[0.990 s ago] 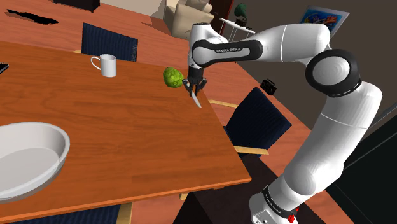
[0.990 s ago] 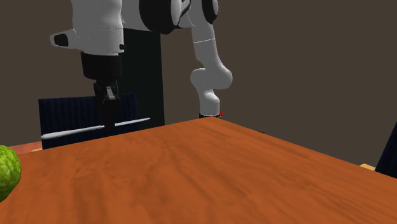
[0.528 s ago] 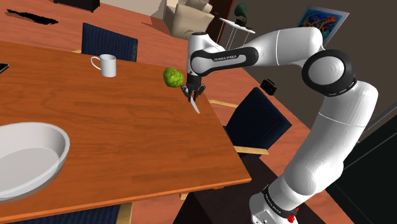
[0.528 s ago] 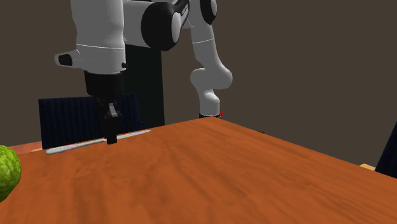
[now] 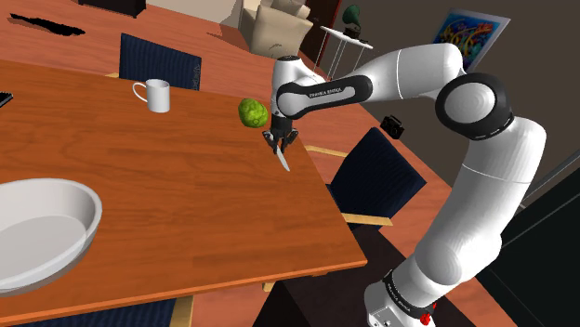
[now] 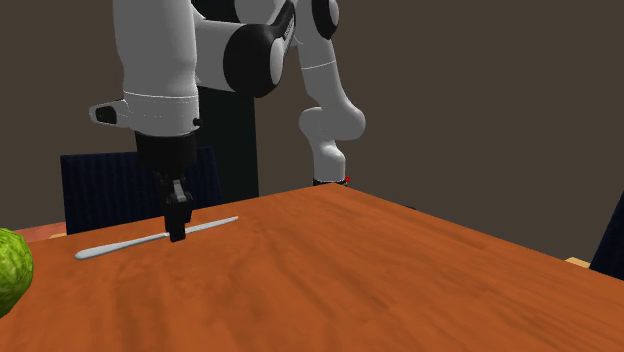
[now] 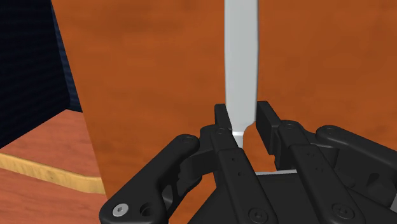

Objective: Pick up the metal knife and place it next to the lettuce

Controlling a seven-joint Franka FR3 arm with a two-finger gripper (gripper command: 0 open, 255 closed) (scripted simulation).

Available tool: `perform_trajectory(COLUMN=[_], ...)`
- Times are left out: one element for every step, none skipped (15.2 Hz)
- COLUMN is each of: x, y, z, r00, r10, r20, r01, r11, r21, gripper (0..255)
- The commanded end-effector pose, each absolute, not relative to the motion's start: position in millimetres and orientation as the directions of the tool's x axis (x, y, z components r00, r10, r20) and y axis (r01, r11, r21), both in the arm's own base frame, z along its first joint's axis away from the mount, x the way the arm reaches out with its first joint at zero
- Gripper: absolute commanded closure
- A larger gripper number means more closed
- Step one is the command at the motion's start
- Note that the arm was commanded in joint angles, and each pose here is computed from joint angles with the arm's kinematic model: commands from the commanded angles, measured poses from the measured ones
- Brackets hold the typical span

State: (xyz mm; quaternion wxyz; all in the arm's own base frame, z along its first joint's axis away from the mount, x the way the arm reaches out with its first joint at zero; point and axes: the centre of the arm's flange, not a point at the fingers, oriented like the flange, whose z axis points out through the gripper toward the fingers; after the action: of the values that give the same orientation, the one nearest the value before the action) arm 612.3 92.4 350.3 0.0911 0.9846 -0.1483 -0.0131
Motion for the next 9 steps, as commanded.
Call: perform_trajectory(x=[612.3,612.3,612.3,612.3,612.3,612.3,612.3,612.3,612.3], y=[92.4,92.4,92.4,92.4,92.4,92.4,92.4,92.4,92.4], z=[350.2,350.2,350.2,350.2,350.2,350.2,350.2,350.2,350.2], r00=[0.956,0.956,0.956,0.956,0.956,0.956,0.956,0.956,0.956], r10=[-0.295,-0.295,-0.295,-0.295,-0.295,-0.295,-0.295,-0.295,-0.295], r20=[0.001,0.001,0.001,0.001,0.001,0.001,0.001,0.001,0.001], r01=[-0.29,-0.29,-0.29,-0.29,-0.29,-0.29,-0.29,-0.29,-0.29], r11=[-0.939,-0.939,-0.939,-0.939,-0.939,-0.939,-0.939,-0.939,-0.939], r21=[0.183,0.183,0.183,0.183,0.183,0.183,0.183,0.183,0.183], gripper=[255,255,255,0,0,0,0,0,0])
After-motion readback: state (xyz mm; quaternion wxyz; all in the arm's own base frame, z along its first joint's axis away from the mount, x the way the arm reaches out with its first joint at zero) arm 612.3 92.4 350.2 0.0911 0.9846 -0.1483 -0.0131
